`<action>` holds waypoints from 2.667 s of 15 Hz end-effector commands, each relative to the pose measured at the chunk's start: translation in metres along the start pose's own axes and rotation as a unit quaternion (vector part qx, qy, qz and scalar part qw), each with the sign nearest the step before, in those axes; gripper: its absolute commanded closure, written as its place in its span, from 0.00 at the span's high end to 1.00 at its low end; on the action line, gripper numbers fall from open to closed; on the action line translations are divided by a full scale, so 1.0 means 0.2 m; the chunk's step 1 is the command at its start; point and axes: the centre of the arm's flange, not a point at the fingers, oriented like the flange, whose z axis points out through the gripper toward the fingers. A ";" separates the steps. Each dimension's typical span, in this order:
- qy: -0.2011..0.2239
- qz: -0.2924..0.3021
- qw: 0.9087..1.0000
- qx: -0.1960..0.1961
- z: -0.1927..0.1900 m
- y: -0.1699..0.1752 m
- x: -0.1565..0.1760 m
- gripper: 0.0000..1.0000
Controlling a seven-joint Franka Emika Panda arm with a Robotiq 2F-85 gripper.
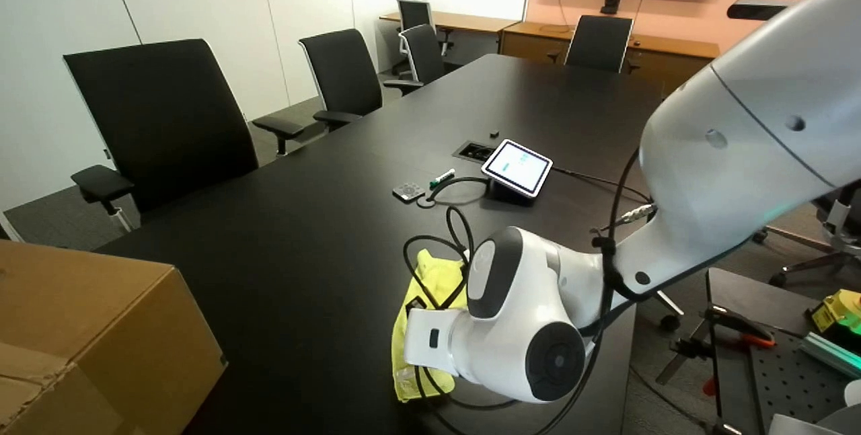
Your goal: Fold the towel on the table.
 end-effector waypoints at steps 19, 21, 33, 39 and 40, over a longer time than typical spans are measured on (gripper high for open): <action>-0.048 0.363 0.922 0.125 -0.54 0.57 -1.01 1.00; -0.079 0.411 0.898 0.139 -0.65 0.57 -1.16 1.00; -0.178 0.556 0.760 0.285 -1.43 0.57 -1.66 1.00; -0.111 0.574 0.740 0.331 -1.85 0.74 -1.90 1.00; -0.139 0.570 0.741 0.327 -1.68 0.69 -1.79 1.00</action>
